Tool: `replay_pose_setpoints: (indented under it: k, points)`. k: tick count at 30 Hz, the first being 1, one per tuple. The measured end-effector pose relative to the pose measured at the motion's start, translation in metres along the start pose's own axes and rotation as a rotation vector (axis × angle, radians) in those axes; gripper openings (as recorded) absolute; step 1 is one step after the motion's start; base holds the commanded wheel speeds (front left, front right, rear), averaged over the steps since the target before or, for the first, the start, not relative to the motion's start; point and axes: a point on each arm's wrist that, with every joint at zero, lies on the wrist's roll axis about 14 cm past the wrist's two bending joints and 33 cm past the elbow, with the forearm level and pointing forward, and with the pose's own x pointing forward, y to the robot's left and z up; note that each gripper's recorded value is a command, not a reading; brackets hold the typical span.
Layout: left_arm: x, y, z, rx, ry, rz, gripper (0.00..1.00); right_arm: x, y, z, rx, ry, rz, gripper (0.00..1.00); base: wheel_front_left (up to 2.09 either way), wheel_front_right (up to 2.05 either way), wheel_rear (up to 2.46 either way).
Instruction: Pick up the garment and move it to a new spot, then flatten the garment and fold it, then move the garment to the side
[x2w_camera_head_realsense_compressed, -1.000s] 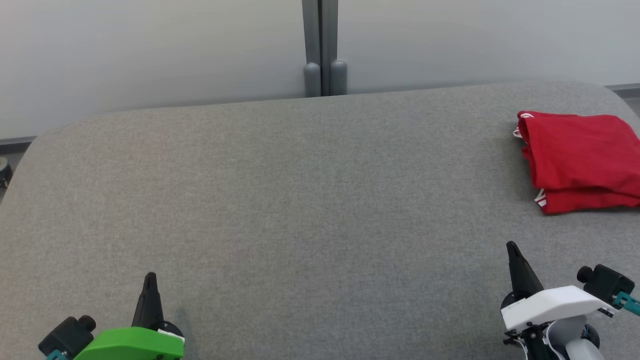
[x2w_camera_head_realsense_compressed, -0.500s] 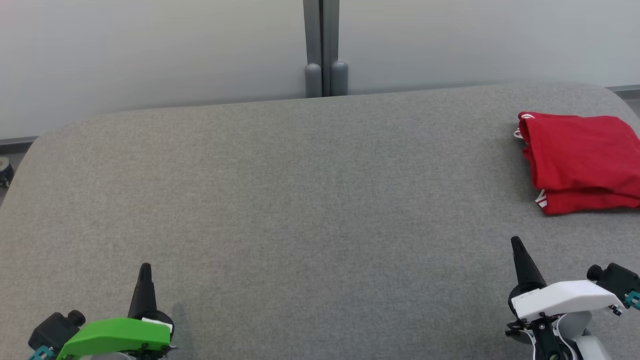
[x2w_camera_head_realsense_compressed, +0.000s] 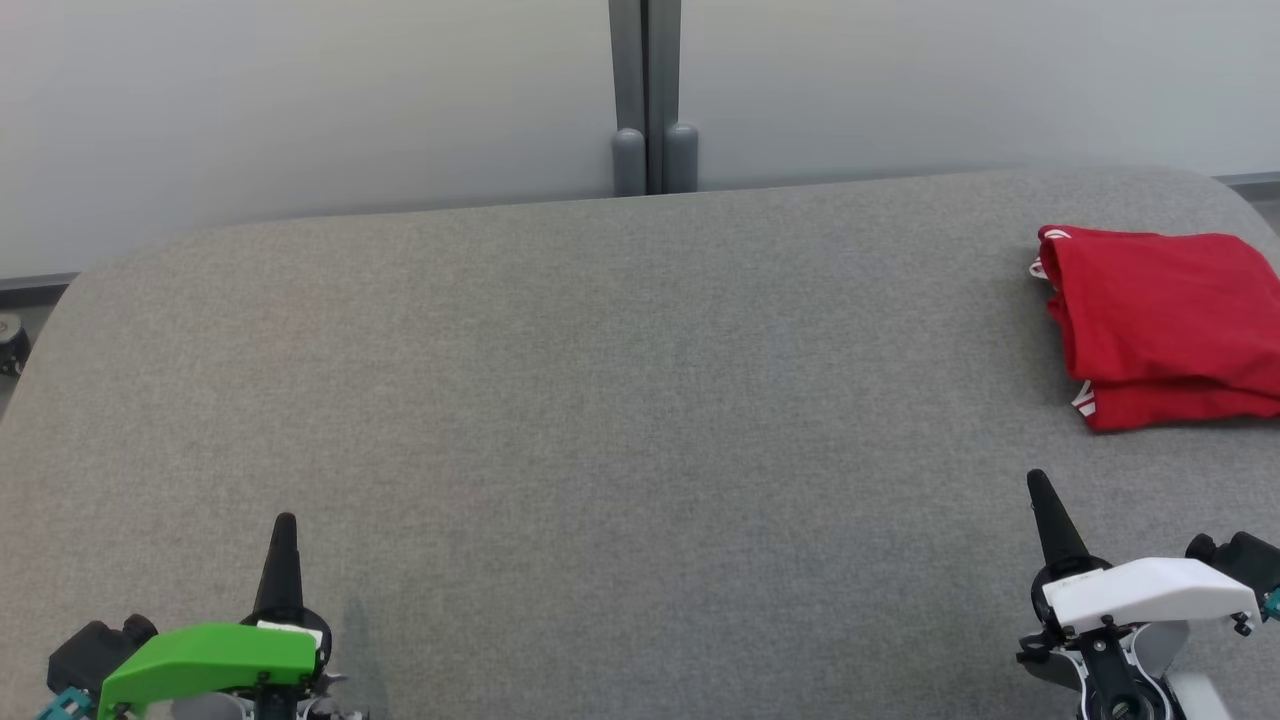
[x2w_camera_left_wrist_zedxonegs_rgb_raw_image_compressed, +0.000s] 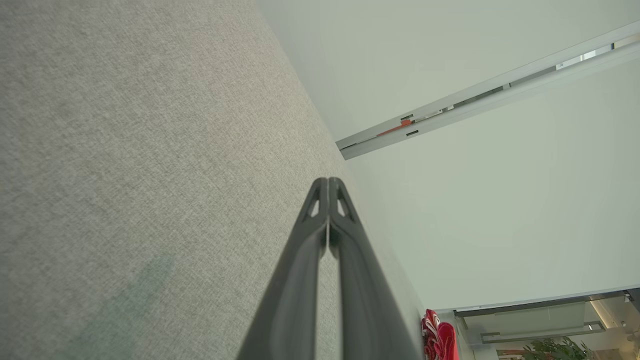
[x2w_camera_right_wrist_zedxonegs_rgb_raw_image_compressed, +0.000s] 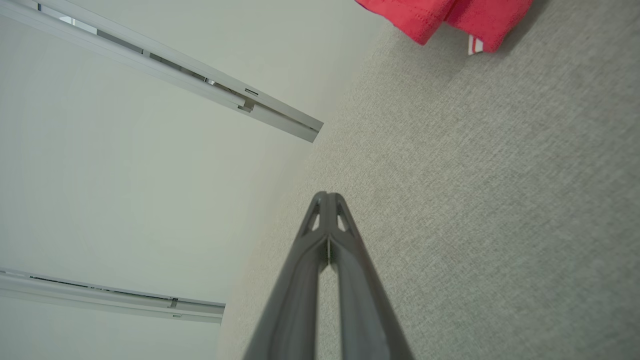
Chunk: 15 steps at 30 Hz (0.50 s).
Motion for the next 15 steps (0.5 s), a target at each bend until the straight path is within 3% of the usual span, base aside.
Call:
replay_pose_setpoints:
  k: [15]
  points:
    - [0.0038, -0.0068, 0.0052, -0.127, 0.003, -0.021, 0.0, 0.0019, 0.0037, 0.0037, 0.141, 0.002, 0.012, 0.0, 0.0, 0.0, 0.0]
